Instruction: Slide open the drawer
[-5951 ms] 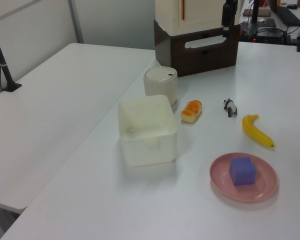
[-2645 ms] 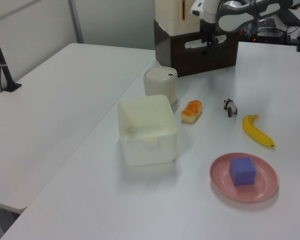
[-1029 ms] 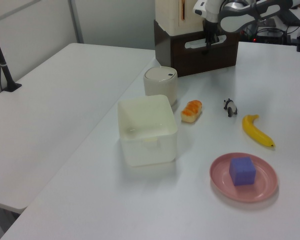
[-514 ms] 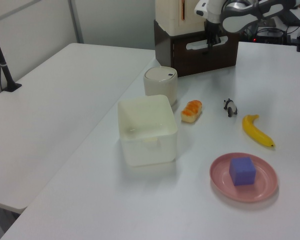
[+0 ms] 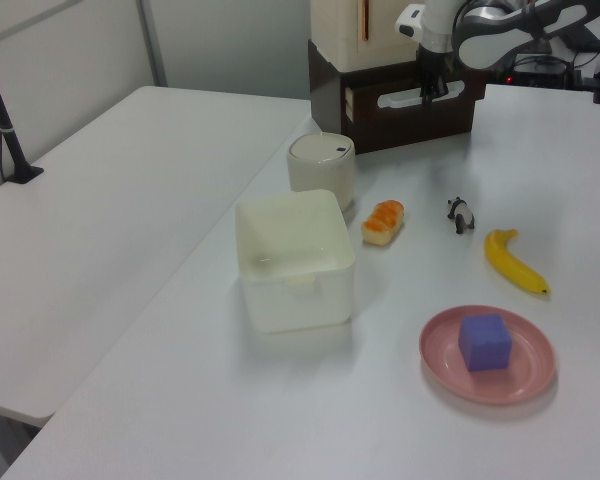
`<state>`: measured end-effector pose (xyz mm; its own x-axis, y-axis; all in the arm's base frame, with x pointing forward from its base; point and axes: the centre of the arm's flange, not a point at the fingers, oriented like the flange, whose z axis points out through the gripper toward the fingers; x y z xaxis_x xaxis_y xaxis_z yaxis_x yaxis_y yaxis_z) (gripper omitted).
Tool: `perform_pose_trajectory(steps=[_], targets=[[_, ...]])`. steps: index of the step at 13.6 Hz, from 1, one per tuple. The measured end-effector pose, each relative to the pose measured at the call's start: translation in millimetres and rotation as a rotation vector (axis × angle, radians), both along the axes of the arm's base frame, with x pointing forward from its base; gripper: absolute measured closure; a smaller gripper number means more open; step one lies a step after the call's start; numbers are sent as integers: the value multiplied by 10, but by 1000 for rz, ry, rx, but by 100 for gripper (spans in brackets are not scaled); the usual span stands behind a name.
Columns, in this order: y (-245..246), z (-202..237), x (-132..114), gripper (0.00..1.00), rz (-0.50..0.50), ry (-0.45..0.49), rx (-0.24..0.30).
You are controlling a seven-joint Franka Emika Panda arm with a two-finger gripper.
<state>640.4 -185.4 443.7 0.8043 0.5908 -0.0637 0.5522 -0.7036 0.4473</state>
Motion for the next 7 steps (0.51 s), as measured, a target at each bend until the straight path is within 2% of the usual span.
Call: perform_pose_trajectory(steps=[6,7], targets=[[388,15,-78,88,-26,53,26],[423,15,-79,83,-26,53,30]])
